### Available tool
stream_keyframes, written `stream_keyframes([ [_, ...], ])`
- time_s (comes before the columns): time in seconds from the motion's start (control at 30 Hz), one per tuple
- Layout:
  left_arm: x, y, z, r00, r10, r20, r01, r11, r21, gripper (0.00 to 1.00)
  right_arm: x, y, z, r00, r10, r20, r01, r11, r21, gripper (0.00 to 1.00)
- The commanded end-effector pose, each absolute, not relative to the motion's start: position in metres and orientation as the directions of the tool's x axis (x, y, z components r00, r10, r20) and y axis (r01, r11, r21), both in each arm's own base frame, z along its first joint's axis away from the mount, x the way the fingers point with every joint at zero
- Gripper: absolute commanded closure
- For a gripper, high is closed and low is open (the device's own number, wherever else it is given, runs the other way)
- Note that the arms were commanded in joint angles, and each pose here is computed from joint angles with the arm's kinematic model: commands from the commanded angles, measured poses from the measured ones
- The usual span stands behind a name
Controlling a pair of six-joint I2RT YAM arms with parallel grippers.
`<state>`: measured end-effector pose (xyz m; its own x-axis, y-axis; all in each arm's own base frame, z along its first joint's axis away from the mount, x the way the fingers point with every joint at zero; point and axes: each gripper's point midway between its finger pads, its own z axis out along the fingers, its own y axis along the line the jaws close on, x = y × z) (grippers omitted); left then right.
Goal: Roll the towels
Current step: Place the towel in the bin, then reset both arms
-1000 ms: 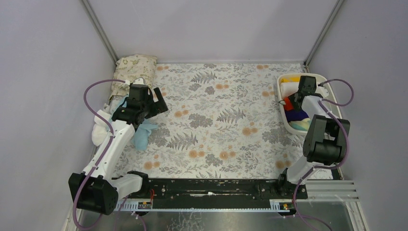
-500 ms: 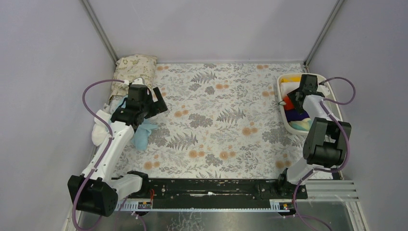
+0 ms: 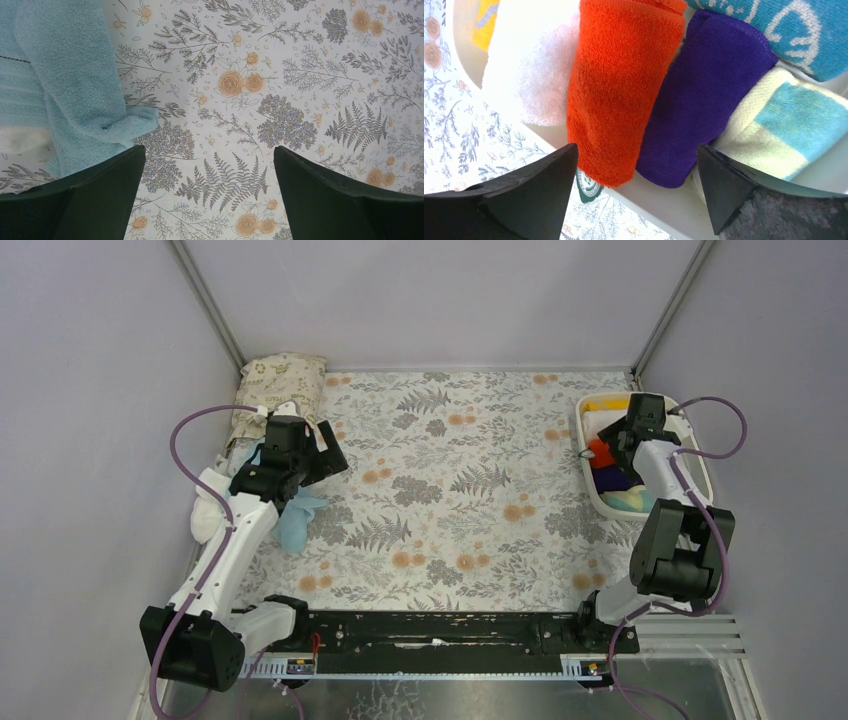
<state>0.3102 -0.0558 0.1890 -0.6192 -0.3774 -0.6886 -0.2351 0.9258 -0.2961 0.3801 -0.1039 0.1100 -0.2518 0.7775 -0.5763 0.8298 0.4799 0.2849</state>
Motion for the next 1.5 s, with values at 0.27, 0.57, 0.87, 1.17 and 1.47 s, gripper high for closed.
stream_keyframes([
  [0.27, 0.315, -0.063, 0.22, -0.541, -0.38, -0.751, -0.15, 0.921, -0.359, 0.0, 0.345, -0.086, 0.197, -0.339, 0.623, -0.705, 0.646, 0.699, 0.307, 0.01],
  [0.57, 0.297, -0.048, 0.262, -0.383, -0.462, -0.799, -0.187, 0.887, -0.423, 0.0, 0.31, -0.051, 0.243, -0.297, 0.549, -0.781, 0.432, 0.807, 0.403, 0.01],
  [0.87, 0.24, -0.034, 0.306, -0.24, -0.517, -0.822, -0.154, 0.856, -0.494, 0.0, 0.271, -0.019, 0.288, -0.2, 0.448, -0.872, 0.221, 0.887, 0.405, 0.01],
  [1.17, 0.197, -0.022, 0.318, -0.154, -0.528, -0.835, -0.132, 0.848, -0.513, 0.0, 0.209, -0.011, 0.309, -0.125, 0.246, -0.961, 0.156, 0.962, 0.226, 0.01],
  [1.47, 0.193, -0.031, 0.278, -0.185, -0.58, -0.794, -0.117, 0.815, -0.568, 0.0, 0.192, -0.008, 0.29, -0.069, 0.214, -0.974, 0.121, 0.971, 0.205, 0.01],
])
